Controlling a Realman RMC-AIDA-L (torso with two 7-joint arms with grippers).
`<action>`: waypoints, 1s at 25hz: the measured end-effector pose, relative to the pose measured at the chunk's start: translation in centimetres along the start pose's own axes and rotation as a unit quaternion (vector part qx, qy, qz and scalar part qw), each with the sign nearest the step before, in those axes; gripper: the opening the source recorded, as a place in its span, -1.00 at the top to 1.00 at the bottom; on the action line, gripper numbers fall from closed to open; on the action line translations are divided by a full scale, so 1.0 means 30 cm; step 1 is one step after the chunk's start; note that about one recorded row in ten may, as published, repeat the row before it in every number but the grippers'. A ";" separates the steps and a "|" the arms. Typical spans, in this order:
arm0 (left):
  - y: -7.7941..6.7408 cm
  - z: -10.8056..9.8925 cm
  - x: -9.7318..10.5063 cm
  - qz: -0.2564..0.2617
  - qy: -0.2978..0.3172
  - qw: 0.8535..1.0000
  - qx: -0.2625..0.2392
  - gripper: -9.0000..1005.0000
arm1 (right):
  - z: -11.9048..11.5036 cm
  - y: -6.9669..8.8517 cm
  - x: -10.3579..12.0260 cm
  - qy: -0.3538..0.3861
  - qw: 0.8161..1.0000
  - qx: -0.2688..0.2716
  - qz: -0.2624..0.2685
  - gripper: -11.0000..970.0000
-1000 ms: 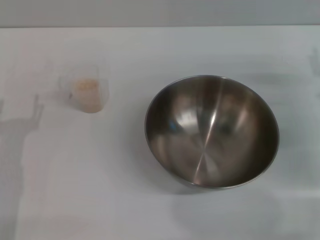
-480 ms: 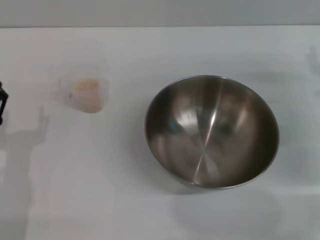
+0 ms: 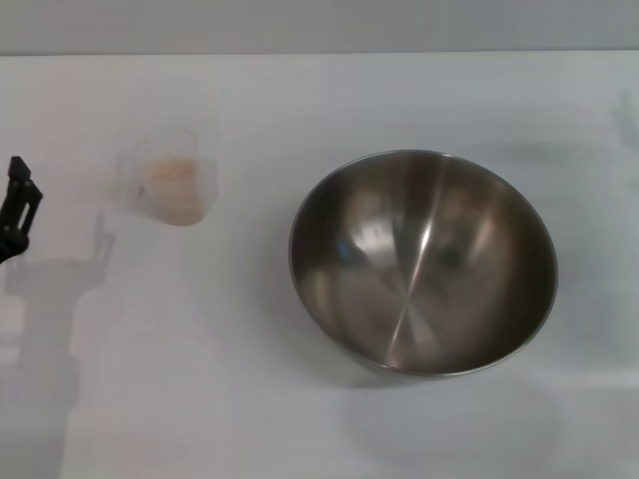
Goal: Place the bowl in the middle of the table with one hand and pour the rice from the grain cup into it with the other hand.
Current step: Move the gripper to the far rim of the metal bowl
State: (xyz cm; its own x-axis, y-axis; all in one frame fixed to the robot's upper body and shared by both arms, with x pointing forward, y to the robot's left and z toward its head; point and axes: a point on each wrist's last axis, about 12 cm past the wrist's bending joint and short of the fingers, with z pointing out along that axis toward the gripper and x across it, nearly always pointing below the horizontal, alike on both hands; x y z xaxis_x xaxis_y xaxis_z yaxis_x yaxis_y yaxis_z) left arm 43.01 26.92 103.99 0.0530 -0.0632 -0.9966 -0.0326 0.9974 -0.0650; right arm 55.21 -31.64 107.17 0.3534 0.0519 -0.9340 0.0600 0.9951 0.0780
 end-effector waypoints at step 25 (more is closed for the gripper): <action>0.105 0.082 0.027 -0.021 -0.087 0.996 0.014 -0.68 | 0.090 0.094 -0.044 0.079 0.993 -0.067 0.060 -0.61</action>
State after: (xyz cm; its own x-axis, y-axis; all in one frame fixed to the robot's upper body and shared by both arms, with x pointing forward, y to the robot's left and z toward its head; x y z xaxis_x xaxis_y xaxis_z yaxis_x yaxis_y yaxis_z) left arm 45.40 30.10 103.11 0.2252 -0.0995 -0.9692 0.0018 0.9948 -0.1017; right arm 57.41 -29.14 109.57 0.1996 0.1725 -0.9646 -0.1029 0.9826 0.1545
